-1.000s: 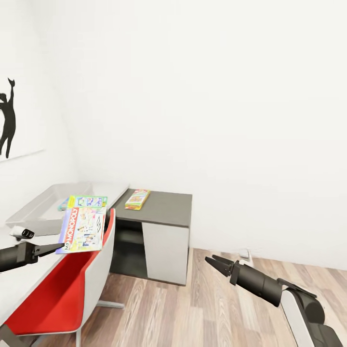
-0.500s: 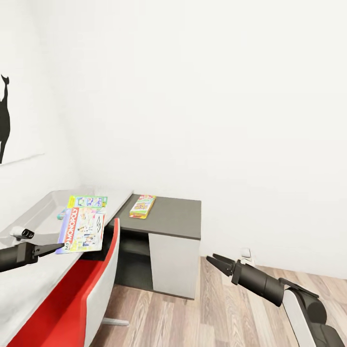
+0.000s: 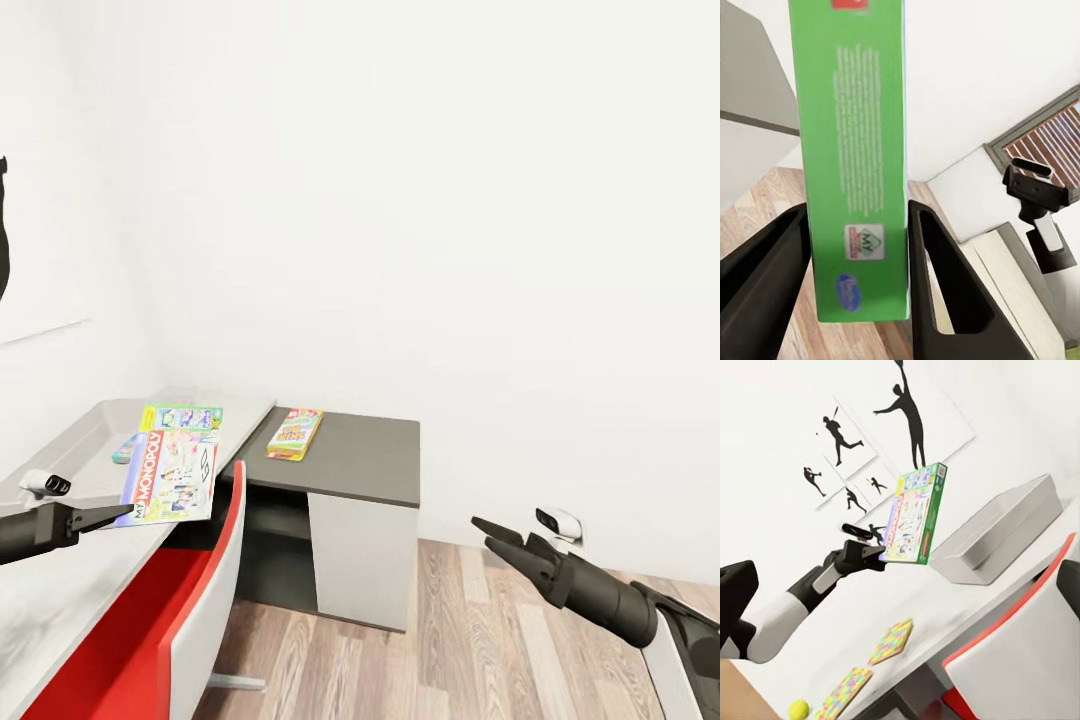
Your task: Put all the toys in the child's room - the three board games (two on the bed and one on the table), the two jigsaw puzzles on the table, and the tennis ball on the table - inside the toy box on the table in the child's room.
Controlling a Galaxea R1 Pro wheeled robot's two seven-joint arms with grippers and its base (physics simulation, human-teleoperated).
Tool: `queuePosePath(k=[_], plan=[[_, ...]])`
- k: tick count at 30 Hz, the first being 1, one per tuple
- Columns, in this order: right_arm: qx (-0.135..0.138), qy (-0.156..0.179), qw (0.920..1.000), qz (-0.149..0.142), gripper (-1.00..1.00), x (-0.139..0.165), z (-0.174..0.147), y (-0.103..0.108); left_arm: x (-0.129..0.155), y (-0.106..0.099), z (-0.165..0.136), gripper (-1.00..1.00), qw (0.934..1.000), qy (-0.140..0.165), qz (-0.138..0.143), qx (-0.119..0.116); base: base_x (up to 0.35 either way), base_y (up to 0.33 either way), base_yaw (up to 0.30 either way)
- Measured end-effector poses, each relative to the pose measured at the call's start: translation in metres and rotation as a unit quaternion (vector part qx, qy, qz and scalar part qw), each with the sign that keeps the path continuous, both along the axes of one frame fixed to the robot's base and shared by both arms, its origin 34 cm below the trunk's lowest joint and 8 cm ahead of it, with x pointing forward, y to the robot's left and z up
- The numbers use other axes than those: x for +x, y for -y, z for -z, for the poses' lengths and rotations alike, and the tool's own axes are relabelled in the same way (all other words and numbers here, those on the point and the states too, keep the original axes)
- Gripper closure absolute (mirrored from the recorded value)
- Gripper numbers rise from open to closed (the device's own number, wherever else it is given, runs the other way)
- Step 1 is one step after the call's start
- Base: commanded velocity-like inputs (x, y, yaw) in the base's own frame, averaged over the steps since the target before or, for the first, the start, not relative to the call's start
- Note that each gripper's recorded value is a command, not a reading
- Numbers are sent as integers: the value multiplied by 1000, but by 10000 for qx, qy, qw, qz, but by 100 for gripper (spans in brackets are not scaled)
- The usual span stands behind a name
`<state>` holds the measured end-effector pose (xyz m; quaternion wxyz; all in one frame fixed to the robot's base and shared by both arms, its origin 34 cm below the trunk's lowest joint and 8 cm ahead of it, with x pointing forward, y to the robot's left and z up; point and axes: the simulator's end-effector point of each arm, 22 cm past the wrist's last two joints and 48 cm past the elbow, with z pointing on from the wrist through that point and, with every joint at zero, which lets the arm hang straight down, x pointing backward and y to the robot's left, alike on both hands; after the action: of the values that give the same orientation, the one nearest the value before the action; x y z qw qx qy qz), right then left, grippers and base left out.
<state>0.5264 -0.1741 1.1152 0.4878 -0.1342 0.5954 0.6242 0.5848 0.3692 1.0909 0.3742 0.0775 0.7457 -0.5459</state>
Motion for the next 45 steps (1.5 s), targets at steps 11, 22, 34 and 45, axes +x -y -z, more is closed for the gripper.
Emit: queuePosePath(k=[11, 22, 34, 45], plan=[[-4, 24, 10000, 44, -100, 1, 0, 1, 0, 1, 0, 100, 10000, 4, 5, -18, 174, -140, 221], [-20, -24, 10000, 77, -100, 3, 3, 0, 0, 3, 2, 100, 10000, -6, 17, -40, 250, -188, 239], [-265, -140, 9994, 174, -100, 8, 16, -2, 1, 4, 2, 100, 10000, -3, 21, -36, 115, -88, 12], [-316, -158, 9991, 215, -100, 10, 18, -1, 1, 4, 2, 100, 10000, -3, 21, -35, 66, 52, 175]])
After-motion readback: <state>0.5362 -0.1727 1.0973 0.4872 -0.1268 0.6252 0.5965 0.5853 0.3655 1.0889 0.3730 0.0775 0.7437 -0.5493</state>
